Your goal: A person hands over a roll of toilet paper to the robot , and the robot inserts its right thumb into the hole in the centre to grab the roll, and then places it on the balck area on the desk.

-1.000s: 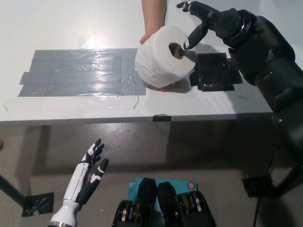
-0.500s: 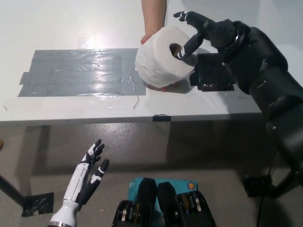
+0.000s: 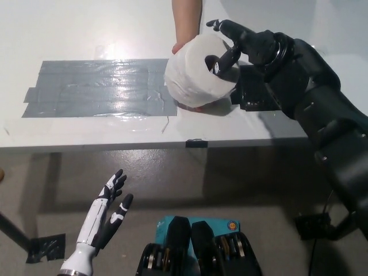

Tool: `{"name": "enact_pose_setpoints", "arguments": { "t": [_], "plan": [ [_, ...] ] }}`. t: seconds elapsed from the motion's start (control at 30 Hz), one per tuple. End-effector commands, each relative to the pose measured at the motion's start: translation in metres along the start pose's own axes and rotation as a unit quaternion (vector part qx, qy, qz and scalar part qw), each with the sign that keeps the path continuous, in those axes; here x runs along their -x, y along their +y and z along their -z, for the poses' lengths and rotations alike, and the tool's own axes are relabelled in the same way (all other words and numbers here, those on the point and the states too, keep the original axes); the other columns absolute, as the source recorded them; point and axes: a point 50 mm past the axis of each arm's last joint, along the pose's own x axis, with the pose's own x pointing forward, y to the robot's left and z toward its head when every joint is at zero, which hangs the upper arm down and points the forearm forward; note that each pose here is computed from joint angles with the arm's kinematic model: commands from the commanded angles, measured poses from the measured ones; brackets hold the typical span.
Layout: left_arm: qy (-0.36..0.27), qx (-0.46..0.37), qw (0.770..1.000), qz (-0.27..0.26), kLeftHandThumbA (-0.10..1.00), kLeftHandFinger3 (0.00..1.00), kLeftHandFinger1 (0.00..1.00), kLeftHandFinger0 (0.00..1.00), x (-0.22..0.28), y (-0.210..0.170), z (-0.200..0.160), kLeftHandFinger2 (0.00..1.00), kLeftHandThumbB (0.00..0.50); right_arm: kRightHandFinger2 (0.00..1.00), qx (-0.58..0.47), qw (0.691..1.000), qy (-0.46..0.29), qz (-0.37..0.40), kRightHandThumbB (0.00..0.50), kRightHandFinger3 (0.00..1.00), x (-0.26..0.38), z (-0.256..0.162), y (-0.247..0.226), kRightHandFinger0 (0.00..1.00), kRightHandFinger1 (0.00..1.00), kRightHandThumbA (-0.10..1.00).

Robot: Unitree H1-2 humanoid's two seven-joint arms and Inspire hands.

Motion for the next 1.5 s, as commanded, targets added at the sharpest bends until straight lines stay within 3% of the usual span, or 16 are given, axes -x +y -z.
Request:
{"name": "enact_pose_setpoints", "arguments": {
  "t": [0.0,0.17,0.33,0.67,0.83,0.93,1.0,1.07,1.1,1.13,1.2,1.27,1.3,1.4,1.43,1.47],
  "plan": [
    [-0.031,-0.008,0.999,-0.003,0.87,1.00,1.00,1.00,-0.003,0.006,-0.012,1.00,0.126,1.00,0.030,0.998,-0.034,0.044,0.420,1.00,0.003,-0.036,-0.025,1.00,1.00,1.00],
    [-0.033,-0.011,0.999,-0.002,0.87,1.00,1.00,1.00,-0.002,0.005,-0.014,1.00,0.118,1.00,0.057,0.995,-0.043,0.067,0.397,1.00,0.002,-0.041,-0.022,1.00,1.00,1.00],
    [-0.033,-0.012,0.999,-0.002,0.88,1.00,1.00,1.00,-0.003,0.004,-0.017,1.00,0.137,1.00,0.054,0.991,-0.062,0.107,0.279,1.00,0.001,-0.048,-0.016,1.00,1.00,1.00],
    [-0.037,-0.014,0.999,0.003,0.87,1.00,1.00,1.00,-0.006,0.004,-0.020,1.00,0.154,1.00,0.041,0.985,-0.080,0.147,0.186,1.00,0.000,-0.053,-0.001,1.00,1.00,1.00],
    [-0.044,-0.012,0.999,0.006,0.86,1.00,1.00,1.00,-0.007,0.004,-0.021,1.00,0.138,1.00,0.042,0.987,-0.073,0.139,0.194,1.00,-0.003,-0.044,0.014,1.00,1.00,0.88],
    [-0.046,-0.013,0.999,0.006,0.85,1.00,1.00,1.00,-0.008,0.004,-0.023,1.00,0.149,1.00,0.046,0.989,-0.061,0.126,0.203,1.00,-0.004,-0.035,0.025,1.00,1.00,0.52],
    [-0.046,-0.013,0.999,0.007,0.86,1.00,1.00,1.00,-0.008,0.005,-0.024,1.00,0.150,0.95,0.059,0.989,-0.058,0.121,0.213,1.00,-0.005,-0.029,0.033,0.74,0.86,0.34],
    [-0.049,-0.014,0.999,0.009,0.86,1.00,1.00,1.00,-0.009,0.005,-0.025,1.00,0.145,0.77,0.071,0.991,-0.045,0.107,0.208,0.88,-0.006,-0.021,0.042,0.54,0.65,0.13],
    [-0.050,-0.014,0.999,0.009,0.86,1.00,1.00,1.00,-0.010,0.006,-0.026,1.00,0.145,0.69,0.086,0.991,-0.037,0.094,0.199,0.76,-0.006,-0.016,0.046,0.48,0.58,0.02],
    [-0.051,-0.014,0.999,0.010,0.86,1.00,1.00,1.00,-0.011,0.006,-0.026,1.00,0.151,0.53,0.091,0.992,-0.030,0.084,0.225,0.58,-0.007,-0.011,0.050,0.28,0.41,-0.10],
    [-0.053,-0.012,0.998,0.009,0.85,1.00,1.00,1.00,-0.012,0.006,-0.028,1.00,0.154,0.36,0.086,0.994,-0.018,0.068,0.235,0.42,-0.007,-0.002,0.056,0.03,0.21,-0.10],
    [-0.057,-0.013,0.998,0.008,0.85,1.00,1.00,1.00,-0.013,0.006,-0.029,1.00,0.155,0.41,0.085,0.995,0.000,0.047,0.223,0.42,-0.007,0.011,0.063,0.00,0.14,-0.10],
    [-0.058,-0.015,0.998,0.007,0.85,1.00,1.00,1.00,-0.014,0.007,-0.030,1.00,0.157,0.65,0.082,0.996,0.012,0.033,0.191,0.59,-0.006,0.014,0.065,0.00,0.27,-0.10],
    [-0.060,-0.015,0.998,0.006,0.86,1.00,1.00,1.00,-0.017,0.008,-0.032,1.00,0.159,1.00,0.074,0.997,0.033,0.004,0.175,0.88,-0.006,0.022,0.066,0.17,0.59,-0.10],
    [-0.063,-0.015,0.998,0.006,0.86,1.00,1.00,1.00,-0.019,0.009,-0.033,1.00,0.161,1.00,0.072,0.996,0.042,-0.011,0.196,1.00,-0.006,0.025,0.065,0.57,0.91,-0.10],
    [-0.065,-0.014,0.998,0.006,0.86,1.00,1.00,1.00,-0.020,0.010,-0.033,1.00,0.161,1.00,0.071,0.996,0.045,-0.015,0.205,1.00,-0.005,0.026,0.063,0.65,0.90,-0.10]
  ]
}}
